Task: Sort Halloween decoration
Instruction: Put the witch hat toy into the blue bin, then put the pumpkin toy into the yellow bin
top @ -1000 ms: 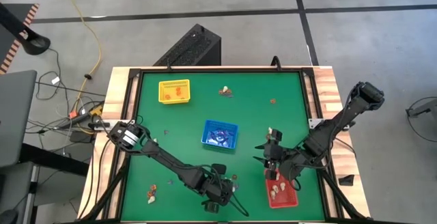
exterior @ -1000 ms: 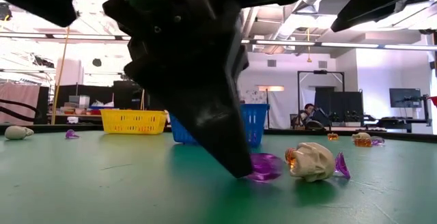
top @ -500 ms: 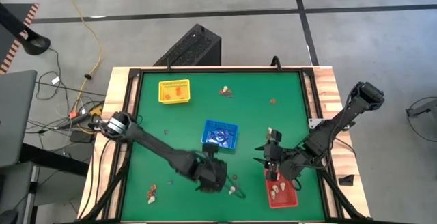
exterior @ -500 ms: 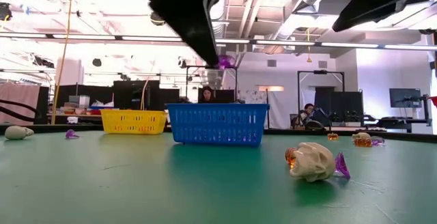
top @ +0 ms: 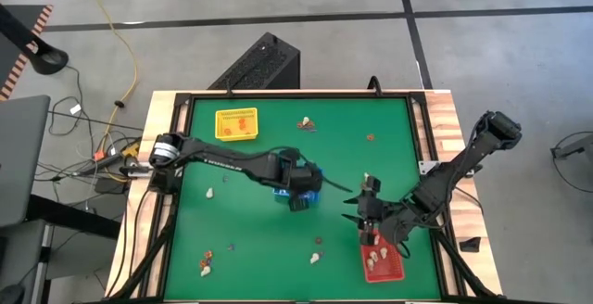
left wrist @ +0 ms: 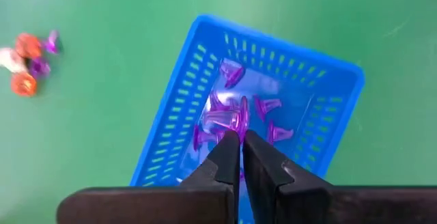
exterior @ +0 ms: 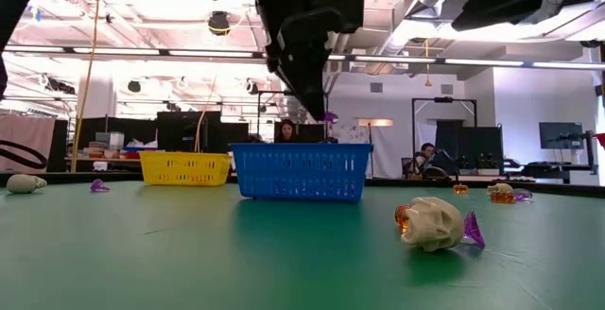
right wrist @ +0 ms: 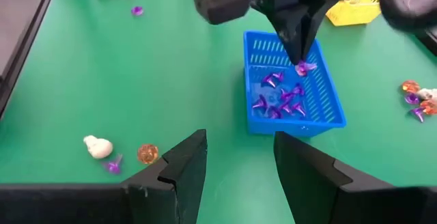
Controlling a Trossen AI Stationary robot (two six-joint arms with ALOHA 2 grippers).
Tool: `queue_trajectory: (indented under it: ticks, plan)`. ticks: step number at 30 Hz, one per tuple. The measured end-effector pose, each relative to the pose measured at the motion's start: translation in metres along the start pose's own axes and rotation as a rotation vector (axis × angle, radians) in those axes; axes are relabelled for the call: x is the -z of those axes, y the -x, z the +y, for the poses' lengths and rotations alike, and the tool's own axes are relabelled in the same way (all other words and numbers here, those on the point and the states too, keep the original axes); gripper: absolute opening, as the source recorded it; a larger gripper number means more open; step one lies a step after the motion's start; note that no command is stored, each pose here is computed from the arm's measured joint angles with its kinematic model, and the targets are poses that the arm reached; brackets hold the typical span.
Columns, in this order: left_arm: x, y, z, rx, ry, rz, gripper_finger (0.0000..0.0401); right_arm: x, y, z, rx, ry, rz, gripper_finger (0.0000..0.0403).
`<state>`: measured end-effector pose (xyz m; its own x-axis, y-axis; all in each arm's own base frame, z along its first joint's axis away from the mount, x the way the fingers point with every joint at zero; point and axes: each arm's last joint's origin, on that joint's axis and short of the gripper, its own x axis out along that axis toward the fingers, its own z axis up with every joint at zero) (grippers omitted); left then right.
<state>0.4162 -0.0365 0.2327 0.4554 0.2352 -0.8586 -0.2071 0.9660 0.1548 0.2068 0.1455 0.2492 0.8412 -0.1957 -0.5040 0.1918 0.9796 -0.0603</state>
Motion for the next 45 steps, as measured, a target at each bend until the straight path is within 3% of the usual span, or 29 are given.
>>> queue_trajectory:
  ticks: [4,13,17,19,21,25,28,30,33,38,45]
  plan:
    - [0.000,-0.002,0.005,0.012,0.014,0.017,0.0022,0.002,0.001,0.001,-0.001,0.016,0.010,0.0201]
    - [0.011,0.001,0.008,-0.010,-0.036,0.121,0.0108,0.005,0.001,-0.002,0.018,0.010,0.038,0.0201]
    - [0.027,0.021,0.013,-0.188,-0.062,0.155,0.0128,0.009,0.002,-0.004,0.041,0.004,0.071,0.0201]
    - [0.042,0.034,0.014,-0.243,-0.026,0.086,0.0131,0.013,0.001,-0.008,0.069,-0.009,0.099,0.0201]
    - [0.060,0.043,0.012,-0.222,0.035,-0.003,0.0132,0.015,0.000,-0.013,0.106,-0.029,0.125,0.0201]
    - [0.095,0.051,-0.006,-0.049,0.201,-0.296,0.0132,0.015,-0.008,-0.027,0.185,-0.083,0.166,0.0201]
    - [0.113,0.054,-0.027,0.117,0.283,-0.564,0.0133,0.013,-0.016,-0.055,0.279,-0.219,0.268,0.0201]
    - [0.123,0.056,-0.041,0.203,0.279,-0.728,0.0133,0.014,-0.020,-0.081,0.388,-0.316,0.350,0.0201]
    - [0.134,0.058,-0.058,0.262,0.240,-0.893,0.0133,0.015,-0.027,-0.117,0.509,-0.367,0.470,0.0201]
    - [0.143,0.053,-0.075,0.234,0.155,-0.924,0.0133,0.012,-0.044,-0.168,0.579,-0.491,0.550,0.0201]
    - [0.137,0.052,-0.073,0.193,0.103,-0.937,0.0133,0.020,-0.053,-0.229,0.625,-0.650,0.625,0.0201]
